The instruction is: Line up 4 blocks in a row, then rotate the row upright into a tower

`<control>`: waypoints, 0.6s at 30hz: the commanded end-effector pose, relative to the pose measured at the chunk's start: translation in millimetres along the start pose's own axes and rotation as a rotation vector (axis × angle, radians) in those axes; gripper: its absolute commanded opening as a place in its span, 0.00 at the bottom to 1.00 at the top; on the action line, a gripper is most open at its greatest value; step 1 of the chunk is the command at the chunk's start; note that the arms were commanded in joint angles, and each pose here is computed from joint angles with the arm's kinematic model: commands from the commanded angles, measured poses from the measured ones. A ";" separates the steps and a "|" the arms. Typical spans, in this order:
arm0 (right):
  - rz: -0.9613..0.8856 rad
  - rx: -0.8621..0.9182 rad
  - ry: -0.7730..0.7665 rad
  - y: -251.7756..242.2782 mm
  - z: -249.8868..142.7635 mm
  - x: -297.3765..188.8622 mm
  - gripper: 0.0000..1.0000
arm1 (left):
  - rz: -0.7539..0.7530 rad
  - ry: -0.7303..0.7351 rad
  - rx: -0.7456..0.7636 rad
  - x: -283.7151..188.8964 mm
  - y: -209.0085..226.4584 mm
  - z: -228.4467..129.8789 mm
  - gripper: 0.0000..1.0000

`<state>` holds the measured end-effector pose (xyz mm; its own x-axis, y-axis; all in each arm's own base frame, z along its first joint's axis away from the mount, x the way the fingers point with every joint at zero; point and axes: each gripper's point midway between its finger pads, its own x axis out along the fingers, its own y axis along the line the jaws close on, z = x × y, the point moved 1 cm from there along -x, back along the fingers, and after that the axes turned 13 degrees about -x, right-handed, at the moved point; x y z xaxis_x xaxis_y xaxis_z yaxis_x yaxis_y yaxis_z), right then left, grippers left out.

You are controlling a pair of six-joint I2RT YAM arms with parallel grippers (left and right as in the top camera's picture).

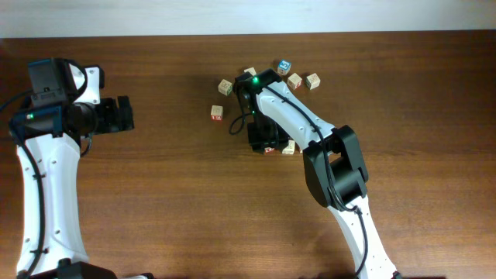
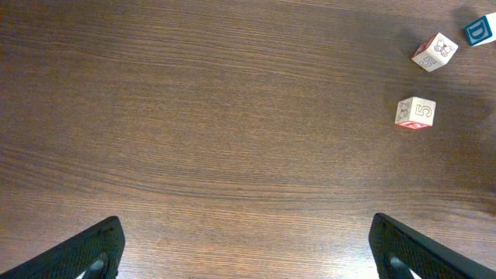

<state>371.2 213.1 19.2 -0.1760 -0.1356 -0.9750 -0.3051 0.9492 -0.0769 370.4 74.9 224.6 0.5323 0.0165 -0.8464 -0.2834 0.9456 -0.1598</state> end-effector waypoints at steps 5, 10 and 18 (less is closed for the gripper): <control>-0.010 -0.043 -0.096 -0.4 16.2 -29.7 0.53 | -0.001 -0.017 -0.018 -2.8 -0.1 6.4 0.99; 0.150 -0.100 -0.297 29.2 53.2 -72.9 0.58 | -0.002 -0.020 -0.018 -2.8 -0.3 7.2 0.99; 0.202 0.026 -0.694 89.2 141.3 -88.7 0.57 | -0.002 -0.023 -0.017 -2.8 -0.3 7.8 0.99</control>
<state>491.6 339.0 87.5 0.3767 0.3026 -0.8755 -0.3668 0.9166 0.1590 371.9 75.3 225.6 0.5389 0.0182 -0.8422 -0.2828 0.9457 -0.1605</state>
